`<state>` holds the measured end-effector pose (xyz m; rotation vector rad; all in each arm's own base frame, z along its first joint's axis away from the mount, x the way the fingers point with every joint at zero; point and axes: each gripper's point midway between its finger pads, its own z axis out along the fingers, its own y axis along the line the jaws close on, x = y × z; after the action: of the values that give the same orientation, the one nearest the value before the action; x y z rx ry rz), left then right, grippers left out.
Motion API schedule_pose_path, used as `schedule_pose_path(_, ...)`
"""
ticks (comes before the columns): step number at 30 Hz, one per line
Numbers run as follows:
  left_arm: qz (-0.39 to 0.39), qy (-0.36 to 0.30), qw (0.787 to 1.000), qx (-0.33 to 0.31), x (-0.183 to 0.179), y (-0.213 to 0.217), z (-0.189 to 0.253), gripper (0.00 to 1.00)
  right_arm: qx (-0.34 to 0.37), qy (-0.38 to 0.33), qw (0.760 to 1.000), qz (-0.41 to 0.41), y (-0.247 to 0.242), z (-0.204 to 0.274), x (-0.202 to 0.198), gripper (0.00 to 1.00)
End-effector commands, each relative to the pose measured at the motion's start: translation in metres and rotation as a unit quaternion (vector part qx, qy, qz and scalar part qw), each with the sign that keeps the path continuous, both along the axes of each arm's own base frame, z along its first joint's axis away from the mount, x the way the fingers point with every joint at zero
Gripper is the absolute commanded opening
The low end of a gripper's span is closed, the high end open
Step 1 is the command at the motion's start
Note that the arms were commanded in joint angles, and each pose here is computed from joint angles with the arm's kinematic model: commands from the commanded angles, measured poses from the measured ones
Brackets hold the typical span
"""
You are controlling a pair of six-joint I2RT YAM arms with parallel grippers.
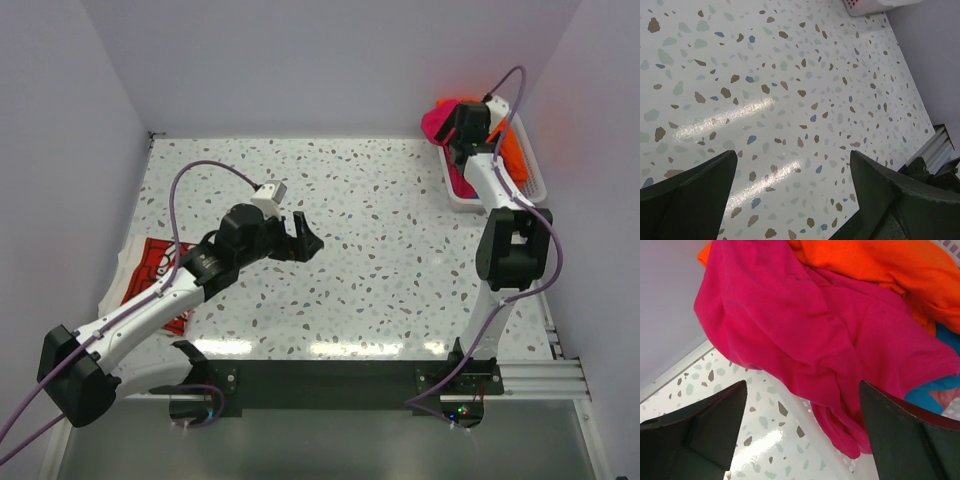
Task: Fold and stack the t-shirts
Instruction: Grab the tshirt from the pile
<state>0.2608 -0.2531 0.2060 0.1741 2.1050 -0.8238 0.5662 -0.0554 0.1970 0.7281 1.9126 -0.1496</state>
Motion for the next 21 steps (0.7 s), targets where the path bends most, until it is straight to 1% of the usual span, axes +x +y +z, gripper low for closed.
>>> schedule_pose_path(1, -0.01, -0.018, 1.0, -0.007, 0.0, -0.001, 0.01, 1.0, -0.01, -0.095, 0.994, -0.045, -0.013, 0.034, 0.01, 0.94)
schedule_pose_path(2, -0.011, -0.018, 1.0, -0.008, 0.0, -0.002, 0.01, 1.0, -0.012, -0.085, 0.995, -0.048, -0.014, 0.026, 0.007, 0.94)
schedule_pose_path(4, -0.013, -0.015, 1.0, -0.005, 0.0, -0.002, 0.008, 1.0, -0.009, -0.098, 0.994, -0.051, -0.015, 0.024, 0.007, 0.94)
schedule_pose_path(6, -0.018, -0.015, 1.0, -0.008, 0.0, -0.005, 0.008, 1.0, -0.012, -0.087, 0.994, -0.058, -0.016, 0.015, 0.006, 0.94)
schedule_pose_path(11, -0.021, -0.01, 1.0, -0.005, 0.0, -0.006, 0.003, 1.0, -0.006, -0.068, 0.996, -0.065, -0.017, -0.021, 0.004, 0.91)
schedule_pose_path(12, -0.022, -0.009, 1.0, -0.004, -0.001, -0.005, 0.002, 1.0, -0.005, -0.072, 0.995, -0.065, -0.017, -0.022, 0.006, 0.9)
schedule_pose_path(17, -0.017, -0.008, 1.0, 0.003, 0.0, -0.003, -0.002, 1.0, -0.006, -0.065, 0.996, -0.061, -0.016, -0.032, 0.014, 0.76)
schedule_pose_path(21, -0.019, -0.004, 1.0, 0.005, 0.001, -0.005, -0.004, 1.0, 0.001, -0.066, 0.996, -0.061, -0.015, -0.04, 0.015, 0.68)
